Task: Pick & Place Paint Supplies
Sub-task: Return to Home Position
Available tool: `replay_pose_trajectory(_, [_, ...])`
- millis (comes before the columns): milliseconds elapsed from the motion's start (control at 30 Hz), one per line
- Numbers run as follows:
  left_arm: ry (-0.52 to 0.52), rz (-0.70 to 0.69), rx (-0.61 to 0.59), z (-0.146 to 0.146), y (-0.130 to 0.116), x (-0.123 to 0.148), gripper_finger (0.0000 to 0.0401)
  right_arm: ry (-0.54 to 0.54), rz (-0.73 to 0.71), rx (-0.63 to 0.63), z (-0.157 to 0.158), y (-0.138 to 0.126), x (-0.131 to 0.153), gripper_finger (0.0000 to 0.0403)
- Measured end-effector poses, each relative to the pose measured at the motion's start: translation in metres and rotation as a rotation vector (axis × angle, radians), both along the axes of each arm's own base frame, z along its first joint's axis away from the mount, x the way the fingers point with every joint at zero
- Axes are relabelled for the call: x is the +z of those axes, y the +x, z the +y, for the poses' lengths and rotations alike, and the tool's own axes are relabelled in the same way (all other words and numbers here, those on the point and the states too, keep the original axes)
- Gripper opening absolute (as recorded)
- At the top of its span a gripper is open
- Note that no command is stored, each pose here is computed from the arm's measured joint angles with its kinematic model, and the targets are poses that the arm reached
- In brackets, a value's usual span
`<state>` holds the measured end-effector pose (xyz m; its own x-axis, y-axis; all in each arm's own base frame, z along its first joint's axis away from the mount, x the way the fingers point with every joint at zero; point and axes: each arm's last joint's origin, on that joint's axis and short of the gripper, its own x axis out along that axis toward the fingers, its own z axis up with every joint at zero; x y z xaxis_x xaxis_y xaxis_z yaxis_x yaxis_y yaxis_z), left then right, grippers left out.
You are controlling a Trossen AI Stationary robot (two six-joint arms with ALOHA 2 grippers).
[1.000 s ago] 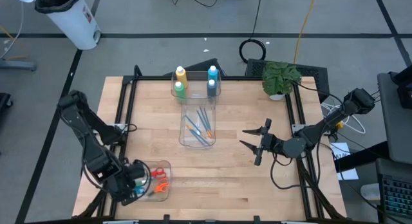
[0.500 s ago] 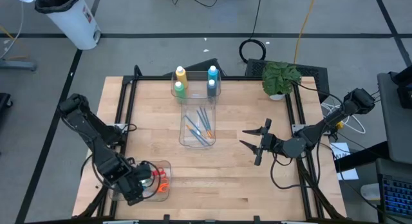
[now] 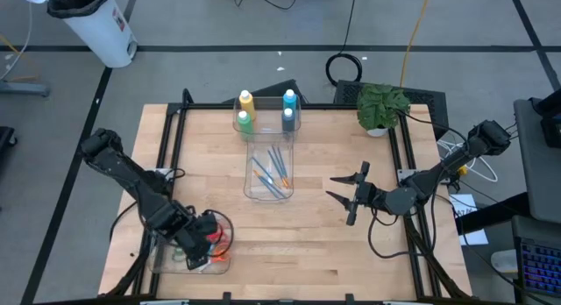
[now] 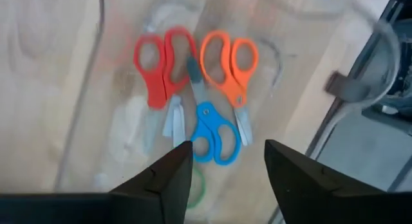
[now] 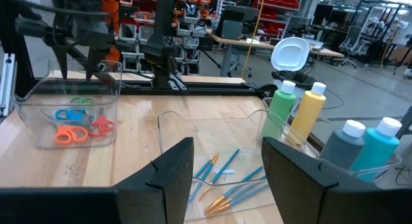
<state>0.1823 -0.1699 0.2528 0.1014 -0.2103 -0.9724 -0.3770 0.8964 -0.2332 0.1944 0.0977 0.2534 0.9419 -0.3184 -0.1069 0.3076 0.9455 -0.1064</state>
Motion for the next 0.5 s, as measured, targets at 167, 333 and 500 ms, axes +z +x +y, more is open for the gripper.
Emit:
replay_pose_trajectory(167, [0.052, -0.132, -0.011, 0.013, 0.019, 0.007, 0.0206, -0.017, 0.006, 0.002, 0.0, 0.0, 0.0, 0.0178])
replay_pose_trajectory(333, [0.161, -0.409, -0.153, 0.025, 0.048, 0.037, 0.0207, -0.017, 0.006, 0.002, 0.0, 0.0, 0.0, 0.0175])
replay_pose_trajectory(500, [0.257, -0.702, -0.345, 0.038, 0.073, 0.088, 0.0207, -0.017, 0.006, 0.002, 0.0, 0.0, 0.0, 0.0175])
